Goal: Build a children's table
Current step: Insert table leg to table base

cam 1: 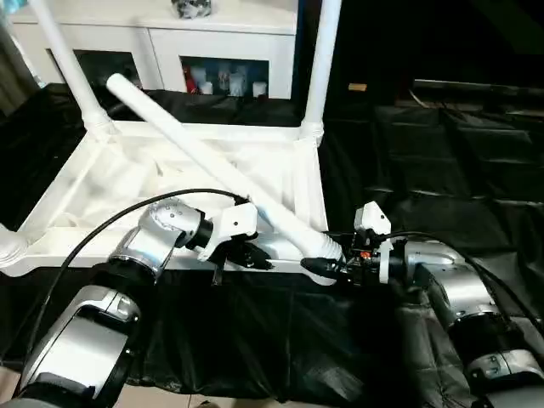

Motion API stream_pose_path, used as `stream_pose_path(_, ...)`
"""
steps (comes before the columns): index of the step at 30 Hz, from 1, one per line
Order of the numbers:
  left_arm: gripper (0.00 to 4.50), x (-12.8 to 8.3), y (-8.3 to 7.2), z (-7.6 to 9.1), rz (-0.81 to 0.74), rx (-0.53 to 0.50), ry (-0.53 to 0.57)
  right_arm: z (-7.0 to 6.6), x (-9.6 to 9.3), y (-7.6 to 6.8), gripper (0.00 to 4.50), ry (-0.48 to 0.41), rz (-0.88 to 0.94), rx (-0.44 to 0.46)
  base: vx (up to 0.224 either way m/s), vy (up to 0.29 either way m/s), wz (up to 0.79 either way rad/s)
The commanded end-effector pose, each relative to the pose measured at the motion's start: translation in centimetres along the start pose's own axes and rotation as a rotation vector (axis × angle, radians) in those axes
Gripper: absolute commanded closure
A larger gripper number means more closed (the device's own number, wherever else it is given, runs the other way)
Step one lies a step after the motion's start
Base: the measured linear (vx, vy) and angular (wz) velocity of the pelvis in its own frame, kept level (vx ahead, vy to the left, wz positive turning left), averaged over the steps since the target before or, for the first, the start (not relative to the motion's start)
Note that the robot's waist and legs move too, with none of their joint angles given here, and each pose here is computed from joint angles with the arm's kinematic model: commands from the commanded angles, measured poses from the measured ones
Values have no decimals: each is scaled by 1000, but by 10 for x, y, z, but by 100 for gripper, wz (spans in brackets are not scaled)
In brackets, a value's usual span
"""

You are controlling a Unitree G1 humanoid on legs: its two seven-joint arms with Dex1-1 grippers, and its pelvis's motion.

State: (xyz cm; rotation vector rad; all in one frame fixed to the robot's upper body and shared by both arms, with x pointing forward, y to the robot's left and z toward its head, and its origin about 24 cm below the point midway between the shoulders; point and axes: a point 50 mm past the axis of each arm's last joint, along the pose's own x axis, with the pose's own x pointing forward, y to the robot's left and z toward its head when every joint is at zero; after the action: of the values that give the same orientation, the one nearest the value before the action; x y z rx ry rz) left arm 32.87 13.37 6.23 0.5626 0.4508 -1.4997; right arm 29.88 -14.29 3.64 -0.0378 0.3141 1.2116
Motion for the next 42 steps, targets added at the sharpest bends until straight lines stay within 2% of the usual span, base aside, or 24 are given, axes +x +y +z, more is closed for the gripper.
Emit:
stream_pose_path(1, 450, 6, -4, -2, -7, -2, -4, -19, 9, 10, 174, 76, 28, 43, 0, 0, 0)
stream_pose_path(2, 450, 4, -4, -1, 25, 7, -15, -18, 10, 9, 174, 66, 7, 42, 0, 0, 0)
stream_pose_path(3, 406, 2, -3, -1, 47, -7, -28, -17, 10, 8, 174, 53, -10, 47, 0, 0, 0)
stream_pose_path(4, 406, 2, -3, -1, 47, -7, -28, -17, 10, 8, 174, 53, -10, 47, 0, 0, 0)
stream_pose_path(5, 395, -2, -3, 3, 59, -24, -69, -15, 11, 9, 174, 30, -23, 56, 0, 0, 0)
stream_pose_path(6, 385, -12, -4, 9, 67, -91, -171, -14, 12, 9, 174, -9, -45, 79, 0, 0, 0)
stream_pose_path(8, 385, -16, -5, 11, 62, -113, -207, -14, 12, 10, 174, -21, -50, 87, 0, 0, 0)
stream_pose_path(10, 352, -22, -7, 13, 45, -154, -258, -14, 13, 10, 175, -33, -60, 96, 0, 0, 0)
stream_pose_path(14, 328, -37, -14, 7, 18, -319, -379, -19, 15, 13, 175, -45, -76, 109, 0, 0, 0)
stream_pose_path(16, 309, -38, -14, 3, 41, -391, -415, -18, 15, 14, 175, -55, -81, 113, 0, 0, 0)
stream_pose_path(18, 304, -38, -14, 2, 51, -412, -423, -18, 16, 14, 175, -58, -83, 115, 0, 0, 0)
stream_pose_path(20, 283, -36, -12, -6, 109, -526, -454, -18, 16, 15, 175, -64, -87, 117, 0, 0, 0)
stream_pose_path(23, 266, -34, -9, -9, 155, -586, -495, -18, 17, 15, 175, -65, -88, 117, 0, 0, 0)
stream_pose_path(24, 255, -32, -3, -12, 213, -724, -624, -17, 17, 15, 175, -70, -90, 118, 0, 0, 0)
stream_pose_path(25, 255, -30, 0, -12, 224, -782, -686, -17, 17, 15, 175, -71, -91, 117, 0, 0, 0)
stream_pose_path(26, 228, -29, 3, -10, 233, -822, -752, -17, 17, 15, 175, -73, -91, 117, 0, 0, 0)
stream_pose_path(29, 225, -25, 8, -5, 244, -884, -858, -17, 17, 14, 175, -75, -90, 116, 0, 0, 0)
stream_pose_path(30, 221, -24, 11, -1, 229, -910, -925, -17, 17, 14, 175, -73, -89, 113, 0, 0, 0)
stream_pose_path(31, 194, -25, 13, 8, 184, -920, -1026, -16, 17, 14, 175, -68, -87, 110, 0, 0, 0)
stream_pose_path(33, 182, -26, 14, 17, 118, -926, -1114, -16, 18, 14, 175, -66, -85, 108, 0, 0, 0)
stream_pose_path(37, 162, -22, 14, 24, 61, -933, -1136, -16, 18, 14, 175, -65, -85, 107, 0, 0, 0)
stream_pose_path(38, 141, -19, 14, 25, 64, -932, -1112, -16, 18, 14, 175, -64, -84, 105, 0, 0, 0)
stream_pose_path(39, 140, -8, 14, 28, 70, -929, -1039, -15, 18, 14, 175, -63, -83, 102, 0, 0, 0)
stream_pose_path(42, 130, 4, 17, 31, 132, -866, -936, -14, 18, 13, 176, -62, -83, 96, 0, 0, 0)
